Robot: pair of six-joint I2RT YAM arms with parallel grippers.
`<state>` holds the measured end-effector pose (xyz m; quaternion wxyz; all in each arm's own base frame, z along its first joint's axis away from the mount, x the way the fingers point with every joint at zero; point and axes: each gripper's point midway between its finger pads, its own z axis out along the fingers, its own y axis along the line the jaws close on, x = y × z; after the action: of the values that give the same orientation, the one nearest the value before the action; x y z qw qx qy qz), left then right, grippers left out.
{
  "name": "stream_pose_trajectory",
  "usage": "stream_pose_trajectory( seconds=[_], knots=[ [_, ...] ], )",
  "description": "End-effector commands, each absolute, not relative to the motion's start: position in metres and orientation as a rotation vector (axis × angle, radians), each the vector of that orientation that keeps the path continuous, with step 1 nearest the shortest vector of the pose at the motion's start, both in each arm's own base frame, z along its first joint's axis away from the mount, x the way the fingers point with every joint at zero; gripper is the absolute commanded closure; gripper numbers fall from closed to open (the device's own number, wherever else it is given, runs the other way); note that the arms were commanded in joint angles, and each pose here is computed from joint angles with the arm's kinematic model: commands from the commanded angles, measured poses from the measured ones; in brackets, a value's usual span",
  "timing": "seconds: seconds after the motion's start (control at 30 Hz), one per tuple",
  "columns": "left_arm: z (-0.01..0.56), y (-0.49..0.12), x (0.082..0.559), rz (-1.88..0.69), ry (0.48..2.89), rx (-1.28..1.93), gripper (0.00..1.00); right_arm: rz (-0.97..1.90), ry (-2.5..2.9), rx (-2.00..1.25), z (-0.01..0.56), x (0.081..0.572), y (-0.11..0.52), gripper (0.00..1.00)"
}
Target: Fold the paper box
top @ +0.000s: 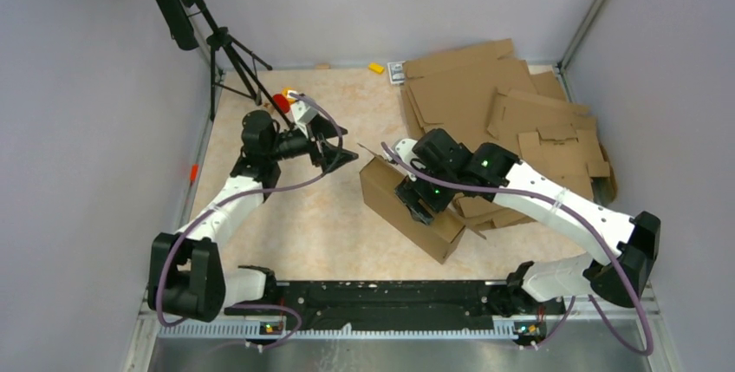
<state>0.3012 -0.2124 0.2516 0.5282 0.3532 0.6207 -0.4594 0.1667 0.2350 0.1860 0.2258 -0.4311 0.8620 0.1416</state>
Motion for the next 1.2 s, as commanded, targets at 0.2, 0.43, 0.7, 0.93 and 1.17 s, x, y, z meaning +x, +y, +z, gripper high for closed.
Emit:
stream_pose_trajectory(
  seconds=[0.2,0.43,0.7,0.93,1.17],
  knots=[
    [0.253,-0.238,0.301,-0.916,1.417,1.064,0.15,0.431,2.276,-1.197,0.200,0.173,0.241,0.31],
    [0.248,-0.250,0.306,-0.879,1.459,1.098,0.20,0.436,2.274,-1.197,0.202,0.172,0.242,0.32],
    [0.232,-0.257,0.308,-0.804,1.580,1.146,0.51,0.430,2.281,-1.188,0.202,0.172,0.241,0.33],
    [0.239,-0.263,0.305,-0.762,1.624,1.132,0.87,0.425,2.282,-1.174,0.203,0.173,0.240,0.35],
    [0.248,-0.273,0.296,-0.795,1.719,1.057,0.88,0.394,2.303,-1.162,0.200,0.176,0.238,0.38]
  ],
)
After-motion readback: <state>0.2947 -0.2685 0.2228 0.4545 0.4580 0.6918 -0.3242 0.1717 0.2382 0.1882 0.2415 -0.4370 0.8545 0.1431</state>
